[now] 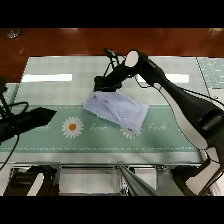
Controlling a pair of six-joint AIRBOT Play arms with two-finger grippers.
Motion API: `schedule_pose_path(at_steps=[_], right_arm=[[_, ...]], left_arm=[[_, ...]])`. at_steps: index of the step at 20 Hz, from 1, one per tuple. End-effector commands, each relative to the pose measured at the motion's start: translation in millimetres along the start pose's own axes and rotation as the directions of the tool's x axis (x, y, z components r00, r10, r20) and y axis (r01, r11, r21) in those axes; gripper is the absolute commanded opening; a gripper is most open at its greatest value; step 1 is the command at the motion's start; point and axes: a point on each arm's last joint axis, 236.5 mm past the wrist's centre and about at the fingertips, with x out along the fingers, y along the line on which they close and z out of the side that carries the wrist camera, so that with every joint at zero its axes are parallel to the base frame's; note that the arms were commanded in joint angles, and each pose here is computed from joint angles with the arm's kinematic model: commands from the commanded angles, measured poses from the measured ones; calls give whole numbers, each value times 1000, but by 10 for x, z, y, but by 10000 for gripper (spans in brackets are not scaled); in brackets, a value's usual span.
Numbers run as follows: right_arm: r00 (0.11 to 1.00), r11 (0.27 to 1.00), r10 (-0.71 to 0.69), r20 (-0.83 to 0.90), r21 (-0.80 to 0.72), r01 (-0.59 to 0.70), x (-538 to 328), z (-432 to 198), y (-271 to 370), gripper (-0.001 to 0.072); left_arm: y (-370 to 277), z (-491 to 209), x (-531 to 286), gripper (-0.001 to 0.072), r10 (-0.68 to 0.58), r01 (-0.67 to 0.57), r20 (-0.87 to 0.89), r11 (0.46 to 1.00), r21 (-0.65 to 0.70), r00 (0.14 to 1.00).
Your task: Fold the shirts.
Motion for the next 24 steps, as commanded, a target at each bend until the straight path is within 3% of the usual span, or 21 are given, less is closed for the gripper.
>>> schedule_pose_path(at_steps=[1,5,8,10,12,14,16,19,24], right_arm=[[986,989,145,-85,-2,-146,48,-35,253,630],[996,996,72,-55,-44,-74,-1372,69,-104,630],[953,958,-283,110,-7,285,-2636,-64,-837,630],[867,899,-438,238,130,418,-3224,-288,-1253,630],[791,860,-500,352,309,406,-3402,-633,-1666,630],[745,798,-542,388,515,312,-3151,-1161,-2138,630],[793,737,-474,382,665,121,-2519,-1652,-2358,630],[888,719,-273,369,692,-67,-1625,-1980,-2207,628],[965,697,-165,202,717,-31,-1006,-1990,-2159,628]], left_arm=[[214,-230,190,23,12,-11,11,997,-80,1000],[232,-105,265,23,10,-6,42,994,-105,999],[221,-92,269,23,5,0,48,994,-108,999],[221,-92,269,23,5,0,48,994,-108,999],[221,-94,270,23,5,0,47,994,-107,999],[220,-95,271,23,5,0,47,994,-108,999],[221,-94,271,23,5,0,47,994,-108,999],[231,-102,286,23,7,-3,40,994,-111,999],[257,-129,337,22,12,-10,17,992,-124,1000]])
